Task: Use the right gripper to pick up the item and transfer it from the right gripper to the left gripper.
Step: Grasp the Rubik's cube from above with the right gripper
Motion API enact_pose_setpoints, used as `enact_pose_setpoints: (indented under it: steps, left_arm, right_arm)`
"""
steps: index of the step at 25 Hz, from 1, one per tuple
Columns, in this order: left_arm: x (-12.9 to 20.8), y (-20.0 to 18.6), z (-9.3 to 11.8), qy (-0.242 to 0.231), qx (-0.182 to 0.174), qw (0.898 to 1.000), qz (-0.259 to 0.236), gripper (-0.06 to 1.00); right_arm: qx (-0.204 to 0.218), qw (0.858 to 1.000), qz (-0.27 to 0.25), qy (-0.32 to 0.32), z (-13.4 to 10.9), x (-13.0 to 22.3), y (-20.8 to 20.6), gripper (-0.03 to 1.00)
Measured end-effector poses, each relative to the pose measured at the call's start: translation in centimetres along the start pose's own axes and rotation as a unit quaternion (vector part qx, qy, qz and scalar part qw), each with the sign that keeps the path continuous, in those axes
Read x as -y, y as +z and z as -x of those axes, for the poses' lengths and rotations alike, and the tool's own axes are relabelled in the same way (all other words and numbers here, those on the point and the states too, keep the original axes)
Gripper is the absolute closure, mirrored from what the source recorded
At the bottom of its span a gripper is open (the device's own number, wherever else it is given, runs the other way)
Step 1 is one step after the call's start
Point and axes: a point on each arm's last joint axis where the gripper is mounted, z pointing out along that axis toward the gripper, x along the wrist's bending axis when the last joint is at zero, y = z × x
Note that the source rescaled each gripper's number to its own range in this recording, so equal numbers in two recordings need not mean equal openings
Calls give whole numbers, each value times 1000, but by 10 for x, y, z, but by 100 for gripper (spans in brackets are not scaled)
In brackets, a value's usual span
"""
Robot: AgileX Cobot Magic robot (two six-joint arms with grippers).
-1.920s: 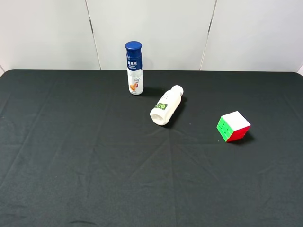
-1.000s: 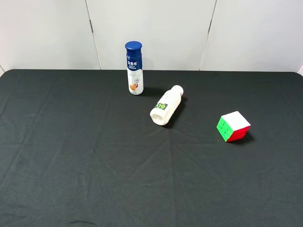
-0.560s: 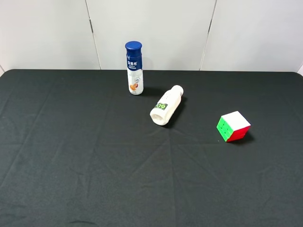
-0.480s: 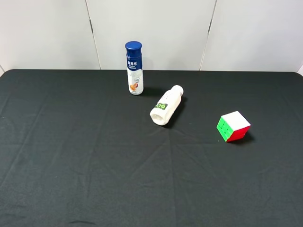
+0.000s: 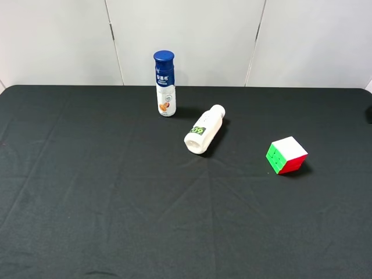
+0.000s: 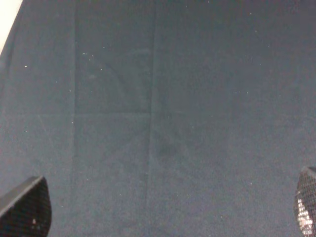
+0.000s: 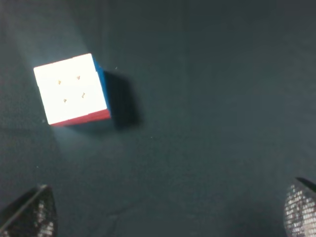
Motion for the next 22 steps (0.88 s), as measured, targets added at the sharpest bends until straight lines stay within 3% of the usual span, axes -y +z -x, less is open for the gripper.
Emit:
enact_pose_setpoints:
  steps: [8,14,22]
  left_arm:
    - [0,0,0,0,0,1000,0,-1]
    - [0,0,0,0,0,1000,0,-1]
    - [0,0,0,0,0,1000,0,-1]
  right_arm:
    - [-34,998,-50,2,2,-40,55,-3]
    - [-66,992,-78,-71,-34,-64,87,-3]
    - [-77,978,-143,-130,-76,-60,131,-3]
